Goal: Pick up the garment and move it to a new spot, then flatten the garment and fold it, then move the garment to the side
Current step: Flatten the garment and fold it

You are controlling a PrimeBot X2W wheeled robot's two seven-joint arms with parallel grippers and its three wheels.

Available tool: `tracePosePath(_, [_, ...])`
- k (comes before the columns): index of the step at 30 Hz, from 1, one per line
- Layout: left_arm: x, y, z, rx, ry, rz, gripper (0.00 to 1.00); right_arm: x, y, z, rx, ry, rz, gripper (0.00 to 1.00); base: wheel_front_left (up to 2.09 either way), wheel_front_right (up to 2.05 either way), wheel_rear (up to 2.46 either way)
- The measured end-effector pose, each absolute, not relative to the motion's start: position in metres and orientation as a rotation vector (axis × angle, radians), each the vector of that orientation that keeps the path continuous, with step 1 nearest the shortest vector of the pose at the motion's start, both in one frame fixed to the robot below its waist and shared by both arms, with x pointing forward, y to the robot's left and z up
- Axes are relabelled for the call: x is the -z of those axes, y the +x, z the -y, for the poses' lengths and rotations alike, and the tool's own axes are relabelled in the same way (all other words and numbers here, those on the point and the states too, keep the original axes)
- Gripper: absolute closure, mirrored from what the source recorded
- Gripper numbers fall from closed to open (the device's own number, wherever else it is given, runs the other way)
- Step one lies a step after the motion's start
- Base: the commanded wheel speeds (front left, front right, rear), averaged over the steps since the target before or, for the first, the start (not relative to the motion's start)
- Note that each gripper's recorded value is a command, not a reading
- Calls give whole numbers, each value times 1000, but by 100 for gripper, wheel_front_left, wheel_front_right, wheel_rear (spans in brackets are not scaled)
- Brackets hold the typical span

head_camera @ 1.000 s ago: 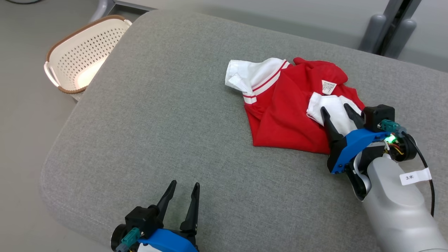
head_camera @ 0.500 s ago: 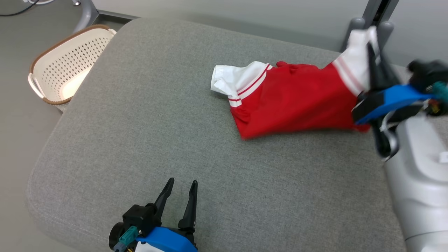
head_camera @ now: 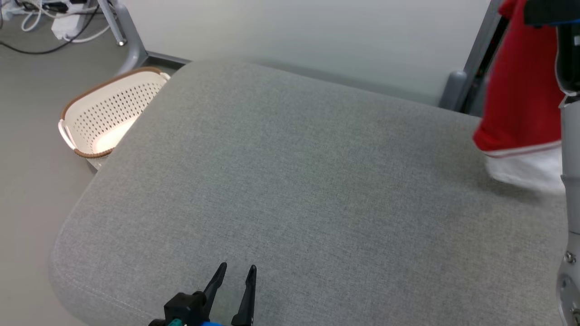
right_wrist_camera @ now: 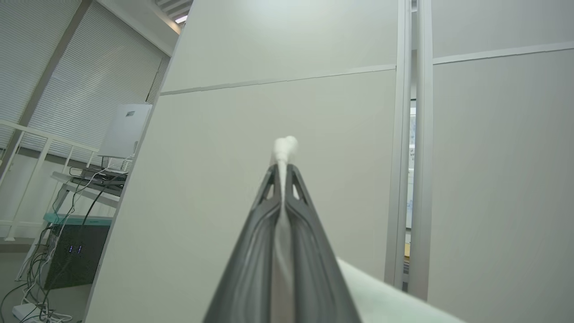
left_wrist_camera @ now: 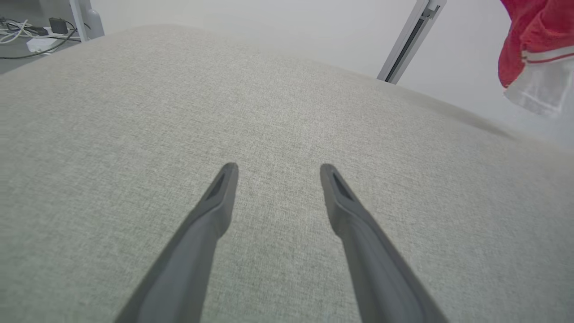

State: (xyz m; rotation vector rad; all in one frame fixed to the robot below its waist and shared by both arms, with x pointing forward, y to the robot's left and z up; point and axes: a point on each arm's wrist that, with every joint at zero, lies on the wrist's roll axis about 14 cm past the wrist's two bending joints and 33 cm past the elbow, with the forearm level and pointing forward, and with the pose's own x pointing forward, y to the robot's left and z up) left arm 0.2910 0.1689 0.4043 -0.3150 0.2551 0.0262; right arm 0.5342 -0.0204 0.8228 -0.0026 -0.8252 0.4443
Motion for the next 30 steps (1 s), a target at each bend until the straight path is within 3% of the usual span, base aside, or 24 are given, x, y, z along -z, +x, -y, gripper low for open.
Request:
tracePosePath(5, [-404, 281, -171, -38, -318, -249, 0, -838, 520, 7, -483, -31, 844, 100, 0, 0, 0])
tracePosePath(13, [-405, 276, -171, -44, -321, -243, 0, -826, 527, 6, -487, -33, 788, 100, 0, 0, 0])
tracePosePath(30, [-401, 275, -160, -2, -312, -259, 0, -831, 528, 62, -366, -57, 784, 100, 0, 0, 0])
